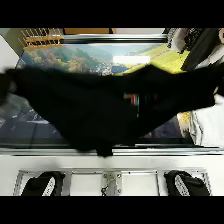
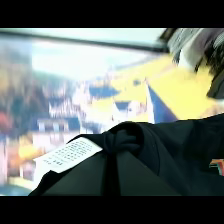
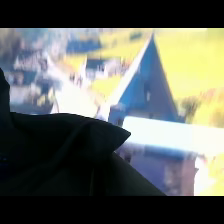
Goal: Fold the clothes and pants, and hang the long-sleeved shirts on hangers.
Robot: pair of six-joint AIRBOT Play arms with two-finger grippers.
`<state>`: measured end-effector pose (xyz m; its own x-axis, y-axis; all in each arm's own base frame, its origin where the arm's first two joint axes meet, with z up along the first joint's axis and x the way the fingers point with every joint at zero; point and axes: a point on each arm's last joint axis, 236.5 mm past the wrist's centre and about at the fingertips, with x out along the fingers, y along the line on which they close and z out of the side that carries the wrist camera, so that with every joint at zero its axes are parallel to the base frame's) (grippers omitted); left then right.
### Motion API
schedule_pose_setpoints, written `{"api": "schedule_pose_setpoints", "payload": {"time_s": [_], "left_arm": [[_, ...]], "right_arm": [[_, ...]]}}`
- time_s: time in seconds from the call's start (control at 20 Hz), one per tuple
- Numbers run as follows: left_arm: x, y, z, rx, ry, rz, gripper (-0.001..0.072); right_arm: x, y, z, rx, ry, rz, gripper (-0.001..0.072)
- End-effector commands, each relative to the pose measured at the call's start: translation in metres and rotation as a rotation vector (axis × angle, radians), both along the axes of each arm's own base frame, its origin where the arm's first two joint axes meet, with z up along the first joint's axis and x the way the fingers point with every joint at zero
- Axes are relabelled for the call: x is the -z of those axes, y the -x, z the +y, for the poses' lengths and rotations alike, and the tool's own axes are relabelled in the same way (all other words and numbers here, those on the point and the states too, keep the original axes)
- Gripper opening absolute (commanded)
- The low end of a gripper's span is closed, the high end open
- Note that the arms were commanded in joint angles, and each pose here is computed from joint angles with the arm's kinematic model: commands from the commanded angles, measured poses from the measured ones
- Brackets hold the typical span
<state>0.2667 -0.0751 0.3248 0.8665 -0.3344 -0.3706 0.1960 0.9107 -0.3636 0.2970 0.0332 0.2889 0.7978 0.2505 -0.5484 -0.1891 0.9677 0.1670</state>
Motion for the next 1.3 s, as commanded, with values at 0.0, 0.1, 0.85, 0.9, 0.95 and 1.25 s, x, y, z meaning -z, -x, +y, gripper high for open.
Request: {"api": "schedule_pose_setpoints", "payload": {"time_s": [0.0, 0.1, 0.85, 0.9, 0.95, 1.25], "left_arm": [[0.124, -0.022, 0.0, -0.024, 0.069, 0.326, 0.0008], [0.188, -0.054, 0.004, -0.052, 0.087, 0.45, 0.0008], [0.358, -0.039, 0.087, -0.172, 0.163, 0.963, 0.0587], [0.373, -0.026, 0.083, -0.181, 0.174, 0.994, 0.0587], [0.389, -0.014, 0.078, -0.189, 0.19, 1.023, 0.0587], [0.444, 0.033, 0.038, -0.105, 0.174, 1.209, 0.0587]], "right_arm": [[0.1, 0.002, -0.008, 0.067, -0.078, 0.268, 0.0013], [0.147, -0.026, -0.017, 0.125, -0.124, 0.285, 0.0015], [0.153, -0.059, -0.049, 0.19, -0.136, 0.315, 0.0717], [0.156, -0.057, -0.048, 0.187, -0.137, 0.327, 0.0717], [0.157, -0.057, -0.048, 0.186, -0.142, 0.327, 0.0717], [0.151, -0.062, -0.037, 0.168, -0.201, 0.31, 0.0717]]}}
